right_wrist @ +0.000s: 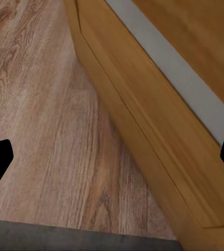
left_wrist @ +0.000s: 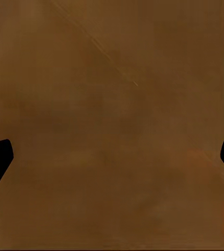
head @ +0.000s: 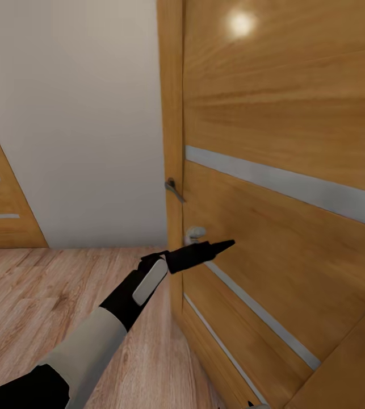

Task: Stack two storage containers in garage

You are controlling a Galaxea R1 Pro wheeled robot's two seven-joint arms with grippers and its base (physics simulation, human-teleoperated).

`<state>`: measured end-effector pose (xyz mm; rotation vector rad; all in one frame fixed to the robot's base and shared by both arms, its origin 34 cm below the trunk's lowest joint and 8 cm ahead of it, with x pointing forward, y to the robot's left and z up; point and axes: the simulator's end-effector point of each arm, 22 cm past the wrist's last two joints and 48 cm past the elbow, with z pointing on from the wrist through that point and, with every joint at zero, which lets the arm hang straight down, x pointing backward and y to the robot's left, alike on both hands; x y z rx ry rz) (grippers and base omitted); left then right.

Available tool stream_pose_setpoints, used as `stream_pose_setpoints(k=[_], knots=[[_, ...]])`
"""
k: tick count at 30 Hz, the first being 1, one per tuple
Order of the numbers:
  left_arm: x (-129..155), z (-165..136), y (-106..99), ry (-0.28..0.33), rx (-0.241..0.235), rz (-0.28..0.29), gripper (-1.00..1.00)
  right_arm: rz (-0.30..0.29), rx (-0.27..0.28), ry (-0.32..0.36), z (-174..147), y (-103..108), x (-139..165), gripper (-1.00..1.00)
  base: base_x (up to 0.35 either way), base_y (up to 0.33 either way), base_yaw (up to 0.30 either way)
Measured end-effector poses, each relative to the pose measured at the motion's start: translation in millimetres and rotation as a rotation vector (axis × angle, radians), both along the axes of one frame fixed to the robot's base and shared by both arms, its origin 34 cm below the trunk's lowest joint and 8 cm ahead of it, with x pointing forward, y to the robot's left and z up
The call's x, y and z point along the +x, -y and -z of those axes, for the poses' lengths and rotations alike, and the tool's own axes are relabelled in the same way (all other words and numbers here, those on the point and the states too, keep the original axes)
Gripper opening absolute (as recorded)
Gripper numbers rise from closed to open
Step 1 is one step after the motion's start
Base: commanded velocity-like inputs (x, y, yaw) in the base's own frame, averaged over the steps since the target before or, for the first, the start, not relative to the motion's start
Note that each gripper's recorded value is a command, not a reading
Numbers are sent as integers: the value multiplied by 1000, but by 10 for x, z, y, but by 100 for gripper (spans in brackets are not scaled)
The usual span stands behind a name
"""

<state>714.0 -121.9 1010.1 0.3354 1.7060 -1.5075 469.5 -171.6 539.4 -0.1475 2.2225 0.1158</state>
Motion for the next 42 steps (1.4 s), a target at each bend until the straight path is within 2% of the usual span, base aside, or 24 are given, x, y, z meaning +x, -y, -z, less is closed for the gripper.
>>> stream_pose_setpoints(k=[2,5,6,8,12,13,15,18,21,25,27,28,29,30,31,33,34,36,38,40,42], knots=[[-115,2,115,29,16,29,100,0,0,0,0,0,0,100,0,0,-4],[-205,-66,229,60,-8,41,100,0,0,0,1,0,0,100,0,0,-2],[-224,-98,257,72,-28,38,100,0,0,0,0,0,1,100,0,0,0],[-237,-127,280,56,-73,34,100,0,0,0,-1,0,2,100,0,0,0],[-187,148,252,18,-49,18,100,0,0,0,0,1,0,100,0,0,0],[-211,271,248,13,-50,27,100,0,0,0,1,1,0,100,0,0,0],[-259,316,271,18,-52,43,100,0,0,0,0,1,0,100,0,0,0],[-438,382,391,43,-34,97,100,1,0,0,0,1,0,100,0,0,0],[-478,439,421,44,-17,107,100,0,0,0,0,1,0,100,0,0,0],[-454,632,407,38,42,94,100,0,0,0,0,1,0,100,0,0,0],[-422,826,385,72,140,81,100,0,0,0,0,1,0,100,0,0,0],[-402,973,359,111,221,77,100,0,0,0,0,1,0,100,0,0,0],[-395,1044,344,132,263,77,100,0,0,0,0,1,0,100,0,0,0],[-380,1187,305,164,332,78,100,0,0,0,0,1,0,100,0,0,0],[-350,1292,235,170,368,72,100,0,0,0,0,1,0,100,0,0,0],[-245,1548,-11,172,438,44,100,0,0,0,1,1,0,100,0,0,0],[-149,1761,-231,179,483,9,100,0,0,0,1,0,0,100,0,0,0],[-52,2013,-507,193,523,-37,100,0,0,0,1,0,0,100,0,0,0],[-48,2106,-604,200,530,-43,100,0,0,0,0,1,0,100,0,0,0],[-84,2145,-621,208,524,-30,100,0,0,0,0,1,0,100,0,0,0],[-186,2069,-427,227,488,6,100,1,0,0,0,2,0,100,0,0,0]])
